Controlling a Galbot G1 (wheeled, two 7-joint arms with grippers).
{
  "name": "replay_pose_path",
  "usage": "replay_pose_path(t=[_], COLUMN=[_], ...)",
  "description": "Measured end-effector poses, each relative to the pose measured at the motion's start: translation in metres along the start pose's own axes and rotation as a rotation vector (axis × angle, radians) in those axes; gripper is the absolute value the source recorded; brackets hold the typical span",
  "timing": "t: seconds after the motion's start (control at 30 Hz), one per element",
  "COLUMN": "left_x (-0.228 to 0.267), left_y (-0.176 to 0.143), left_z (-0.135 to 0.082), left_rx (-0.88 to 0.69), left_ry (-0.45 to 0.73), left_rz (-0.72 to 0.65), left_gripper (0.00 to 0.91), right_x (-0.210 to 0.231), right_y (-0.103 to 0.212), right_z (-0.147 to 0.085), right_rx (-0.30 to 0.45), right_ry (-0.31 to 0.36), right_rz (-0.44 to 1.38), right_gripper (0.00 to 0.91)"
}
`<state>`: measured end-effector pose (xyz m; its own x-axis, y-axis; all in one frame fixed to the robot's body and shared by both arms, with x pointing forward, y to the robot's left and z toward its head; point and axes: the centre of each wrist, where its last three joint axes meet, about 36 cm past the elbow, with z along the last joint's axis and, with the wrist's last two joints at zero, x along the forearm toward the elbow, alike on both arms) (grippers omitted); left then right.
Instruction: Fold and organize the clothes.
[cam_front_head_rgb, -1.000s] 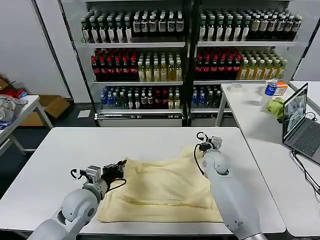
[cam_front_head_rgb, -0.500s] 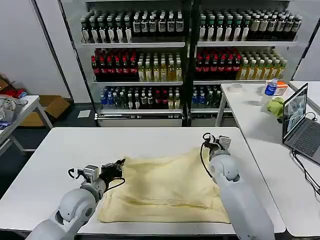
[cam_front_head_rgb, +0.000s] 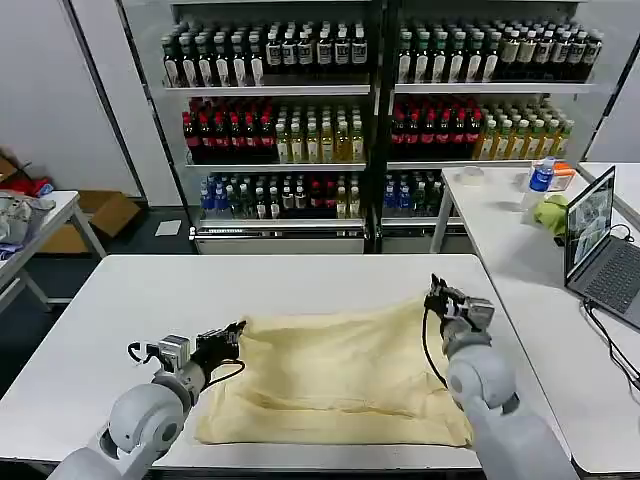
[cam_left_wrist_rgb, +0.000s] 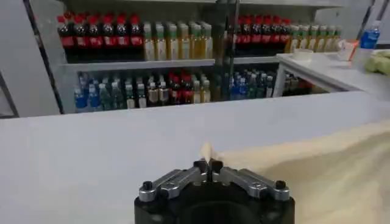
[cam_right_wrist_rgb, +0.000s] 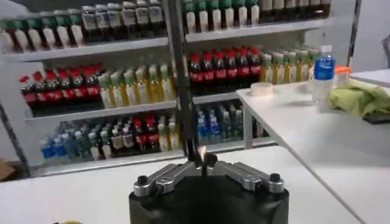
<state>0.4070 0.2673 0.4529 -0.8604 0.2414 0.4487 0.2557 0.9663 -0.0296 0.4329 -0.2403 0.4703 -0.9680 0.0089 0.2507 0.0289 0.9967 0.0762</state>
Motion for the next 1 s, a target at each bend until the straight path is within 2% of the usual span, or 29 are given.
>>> replay_pose_path(t=[0.5,1.0], left_x=[0.032,0.063], left_y=[-0.009,-0.02], left_z=[0.02,0.047], left_rx=[-0.002,-0.006], left_ry=[-0.006,0.033], left_rz=[-0.015,-0.04], left_gripper=[0.04,0.03], right_x=[0.07,0.101], right_y=[-0.007,-0.008], right_z=[0.027,0.046], right_rx=[0.002,-0.005], right_ry=[0.041,0.117], right_rz=[-0.014,0.007], right_gripper=[0.0,0.0])
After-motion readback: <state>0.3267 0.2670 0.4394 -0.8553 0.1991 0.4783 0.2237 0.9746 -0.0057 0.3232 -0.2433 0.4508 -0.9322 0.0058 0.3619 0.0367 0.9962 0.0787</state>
